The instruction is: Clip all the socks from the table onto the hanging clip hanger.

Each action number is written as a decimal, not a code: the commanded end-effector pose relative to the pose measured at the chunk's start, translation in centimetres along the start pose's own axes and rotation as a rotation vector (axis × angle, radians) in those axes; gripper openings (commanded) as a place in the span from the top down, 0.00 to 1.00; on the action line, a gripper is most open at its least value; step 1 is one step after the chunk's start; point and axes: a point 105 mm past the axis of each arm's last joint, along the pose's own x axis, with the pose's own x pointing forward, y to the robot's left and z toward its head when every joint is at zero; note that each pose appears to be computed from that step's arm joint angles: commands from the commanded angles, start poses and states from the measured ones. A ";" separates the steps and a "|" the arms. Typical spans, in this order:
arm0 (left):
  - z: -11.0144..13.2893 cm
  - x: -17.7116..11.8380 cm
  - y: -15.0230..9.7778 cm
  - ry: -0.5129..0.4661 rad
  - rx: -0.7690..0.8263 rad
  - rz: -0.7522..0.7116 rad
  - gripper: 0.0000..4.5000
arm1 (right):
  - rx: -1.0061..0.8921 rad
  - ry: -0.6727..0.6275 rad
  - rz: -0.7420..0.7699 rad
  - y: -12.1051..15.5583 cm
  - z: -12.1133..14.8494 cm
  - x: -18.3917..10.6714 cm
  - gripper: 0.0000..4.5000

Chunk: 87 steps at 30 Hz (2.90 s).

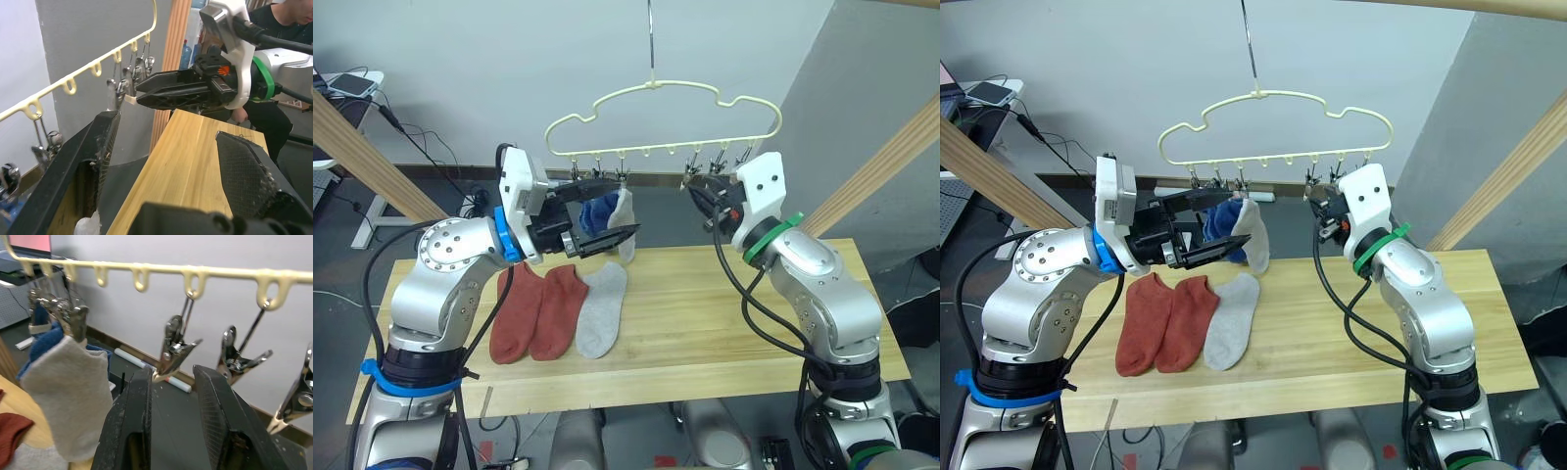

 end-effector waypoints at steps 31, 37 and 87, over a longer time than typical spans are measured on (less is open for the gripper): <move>0.7 0.5 0.0 -0.025 0.059 -0.017 0.22 | 0.076 -0.093 -0.009 0.4 2.2 2.1 0.50; 0.6 0.5 0.0 -0.024 0.060 -0.014 0.22 | 0.080 -0.110 0.011 1.1 2.5 3.1 0.50; -20.1 -1.3 -3.3 0.475 -0.342 0.588 0.00 | 0.093 -0.132 0.008 1.5 2.9 3.7 0.99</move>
